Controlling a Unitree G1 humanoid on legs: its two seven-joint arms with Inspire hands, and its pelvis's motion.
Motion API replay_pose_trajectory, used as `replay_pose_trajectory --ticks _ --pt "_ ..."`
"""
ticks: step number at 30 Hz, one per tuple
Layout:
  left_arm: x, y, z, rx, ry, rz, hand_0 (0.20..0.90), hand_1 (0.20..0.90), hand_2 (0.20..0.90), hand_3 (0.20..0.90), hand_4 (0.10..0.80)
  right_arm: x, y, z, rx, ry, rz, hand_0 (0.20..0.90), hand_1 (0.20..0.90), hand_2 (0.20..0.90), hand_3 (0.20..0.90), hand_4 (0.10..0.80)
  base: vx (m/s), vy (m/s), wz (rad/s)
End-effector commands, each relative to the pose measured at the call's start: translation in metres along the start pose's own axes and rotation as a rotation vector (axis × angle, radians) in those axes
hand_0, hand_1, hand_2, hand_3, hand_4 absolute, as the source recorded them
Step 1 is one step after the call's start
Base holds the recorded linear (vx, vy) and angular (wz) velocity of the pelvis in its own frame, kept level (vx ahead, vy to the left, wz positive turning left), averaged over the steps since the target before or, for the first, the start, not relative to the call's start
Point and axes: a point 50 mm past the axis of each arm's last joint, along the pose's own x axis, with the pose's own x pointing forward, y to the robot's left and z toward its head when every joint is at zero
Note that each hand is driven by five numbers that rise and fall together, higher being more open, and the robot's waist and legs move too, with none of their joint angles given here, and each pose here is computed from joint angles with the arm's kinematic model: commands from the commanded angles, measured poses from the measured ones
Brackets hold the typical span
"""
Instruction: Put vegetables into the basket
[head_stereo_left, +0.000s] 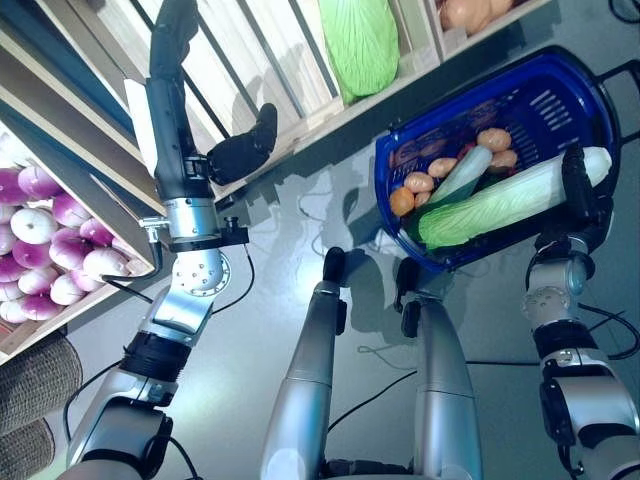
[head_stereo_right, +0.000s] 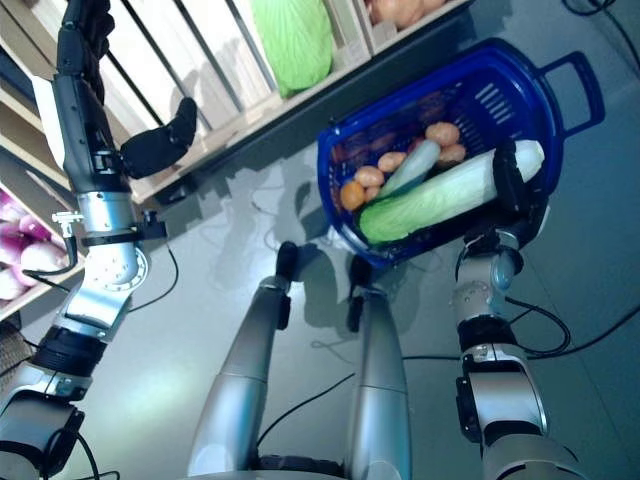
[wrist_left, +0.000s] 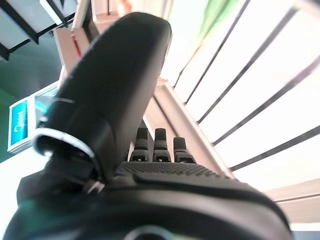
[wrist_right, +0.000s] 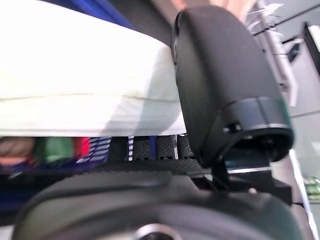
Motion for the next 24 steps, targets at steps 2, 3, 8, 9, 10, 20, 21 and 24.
replay_pose_trajectory --ticks 2,3,8,9,10,20,21,24 --pt "0.029 0.010 0.044 -0.091 -0.263 0.120 0.900 0.900 0.900 0.900 0.800 0.014 0.027 0.036 -0.054 -0.133 0.065 0.300 0.300 0.300 0.300 0.400 0.048 -0.023 0.04" --pt "0.030 0.008 0.045 -0.086 -0.268 0.117 0.900 0.900 0.900 0.900 0.800 0.015 0.030 0.036 -0.057 -0.127 0.063 0.300 0.300 0.300 0.300 0.400 0.032 -0.023 0.02" --pt "0.030 0.006 0.045 -0.108 -0.256 0.113 0.900 0.900 0.900 0.900 0.800 0.015 0.040 0.033 -0.049 -0.136 0.087 0.418 0.418 0.418 0.418 0.478 0.037 -0.025 0.03" --pt "0.030 0.004 0.045 -0.093 -0.260 0.095 0.900 0.900 0.900 0.900 0.800 0.014 0.043 0.031 -0.040 -0.136 0.089 0.401 0.401 0.401 0.401 0.467 0.011 -0.039 0.03" --pt "0.030 0.003 0.046 -0.091 -0.260 0.093 0.900 0.900 0.900 0.900 0.800 0.014 0.046 0.032 -0.028 -0.137 0.095 0.427 0.427 0.427 0.427 0.485 0.002 -0.040 0.01" --pt "0.023 0.001 0.048 -0.061 -0.292 0.062 0.900 0.900 0.900 0.900 0.800 0.010 0.052 0.051 0.162 -0.271 0.031 0.900 0.900 0.900 0.900 0.800 0.001 -0.020 0.01" --pt "0.024 0.002 0.050 -0.050 -0.305 0.061 0.900 0.900 0.900 0.900 0.800 0.010 0.049 0.052 0.190 -0.276 0.025 0.900 0.900 0.900 0.900 0.800 0.020 -0.033 -0.01" --pt "0.027 0.006 0.054 -0.015 -0.349 0.053 0.900 0.900 0.900 0.900 0.800 0.007 0.045 0.052 0.240 -0.288 0.017 0.900 0.900 0.900 0.900 0.800 0.019 -0.032 0.01"
